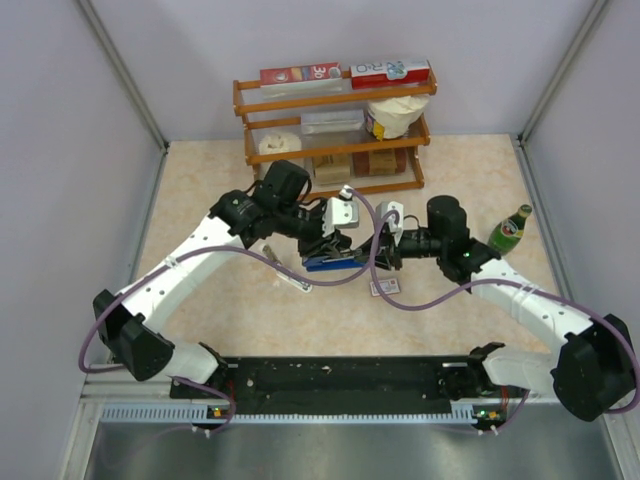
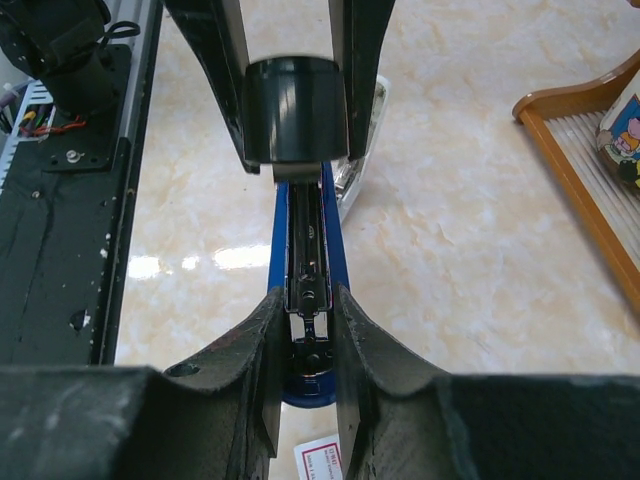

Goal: Load the staples into the stapler

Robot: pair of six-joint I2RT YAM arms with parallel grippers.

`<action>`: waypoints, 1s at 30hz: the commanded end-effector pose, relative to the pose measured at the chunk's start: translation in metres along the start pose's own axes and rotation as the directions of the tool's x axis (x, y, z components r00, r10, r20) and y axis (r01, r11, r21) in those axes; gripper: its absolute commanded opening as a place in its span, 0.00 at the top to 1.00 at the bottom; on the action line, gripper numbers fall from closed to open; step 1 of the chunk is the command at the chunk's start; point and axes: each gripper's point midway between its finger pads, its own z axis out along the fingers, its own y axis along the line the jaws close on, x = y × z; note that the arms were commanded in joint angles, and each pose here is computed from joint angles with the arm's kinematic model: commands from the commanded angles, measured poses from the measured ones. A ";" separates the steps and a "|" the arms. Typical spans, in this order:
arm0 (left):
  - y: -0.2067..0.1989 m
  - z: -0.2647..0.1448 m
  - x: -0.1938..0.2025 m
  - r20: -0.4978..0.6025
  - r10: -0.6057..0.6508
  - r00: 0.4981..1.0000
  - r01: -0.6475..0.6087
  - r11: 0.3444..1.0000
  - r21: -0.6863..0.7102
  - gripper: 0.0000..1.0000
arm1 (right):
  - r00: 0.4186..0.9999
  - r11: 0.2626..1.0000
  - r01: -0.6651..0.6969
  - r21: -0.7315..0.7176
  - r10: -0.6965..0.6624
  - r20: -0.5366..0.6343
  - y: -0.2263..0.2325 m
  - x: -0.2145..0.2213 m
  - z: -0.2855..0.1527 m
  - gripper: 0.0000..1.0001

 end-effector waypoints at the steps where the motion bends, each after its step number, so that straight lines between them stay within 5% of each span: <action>1: 0.011 -0.044 -0.063 0.158 0.121 0.980 -0.100 0.986 -0.136 1.00 | 0.998 0.998 0.062 0.019 -0.062 0.006 -0.003 0.000 -0.001 0.77; 20: 0.031 -0.119 -0.137 0.432 0.126 0.893 -0.003 0.962 -0.275 1.00 | 1.000 0.999 -0.016 -0.051 0.015 -0.012 0.005 0.025 0.007 0.85; 30: 0.041 -0.176 -0.172 0.586 0.161 0.794 0.068 0.935 -0.348 1.00 | 0.999 0.995 -0.045 -0.084 0.043 -0.019 0.011 0.041 0.012 0.89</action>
